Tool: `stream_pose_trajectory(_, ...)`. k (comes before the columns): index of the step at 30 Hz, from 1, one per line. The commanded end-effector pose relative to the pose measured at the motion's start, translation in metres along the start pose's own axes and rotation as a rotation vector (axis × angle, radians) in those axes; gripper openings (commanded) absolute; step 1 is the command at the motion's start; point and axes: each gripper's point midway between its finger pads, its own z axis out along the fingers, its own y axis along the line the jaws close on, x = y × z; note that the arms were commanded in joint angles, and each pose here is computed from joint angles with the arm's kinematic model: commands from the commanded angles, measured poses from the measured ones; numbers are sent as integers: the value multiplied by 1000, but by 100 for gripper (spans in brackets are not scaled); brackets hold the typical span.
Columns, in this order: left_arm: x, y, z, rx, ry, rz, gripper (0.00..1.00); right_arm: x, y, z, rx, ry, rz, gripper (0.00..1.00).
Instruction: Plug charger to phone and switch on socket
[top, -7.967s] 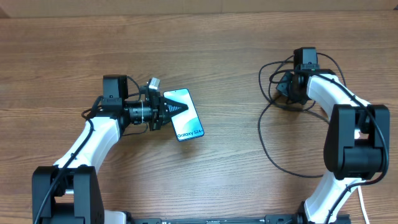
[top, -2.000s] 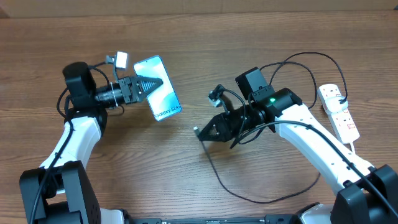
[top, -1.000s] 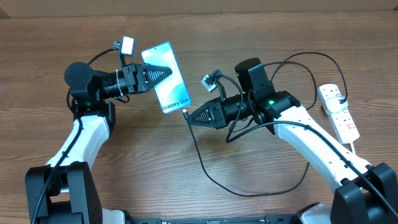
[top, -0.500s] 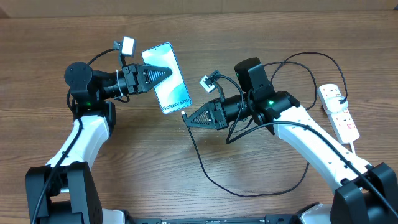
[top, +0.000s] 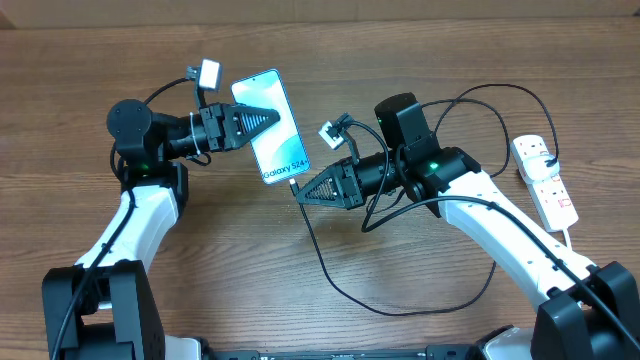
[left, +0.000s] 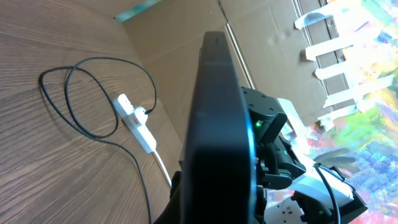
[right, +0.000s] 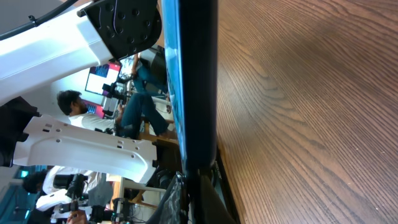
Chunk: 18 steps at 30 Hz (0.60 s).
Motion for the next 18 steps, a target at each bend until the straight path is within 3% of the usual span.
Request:
stream_pose_trajectory(1, -4, -7, 3, 5, -4, 41, 4, 1, 1, 2, -2, 2, -6, 4)
stream_pose_trajectory(18, -4, -5, 3, 1, -4, 18, 4, -3, 2, 2, -5, -9, -11, 4)
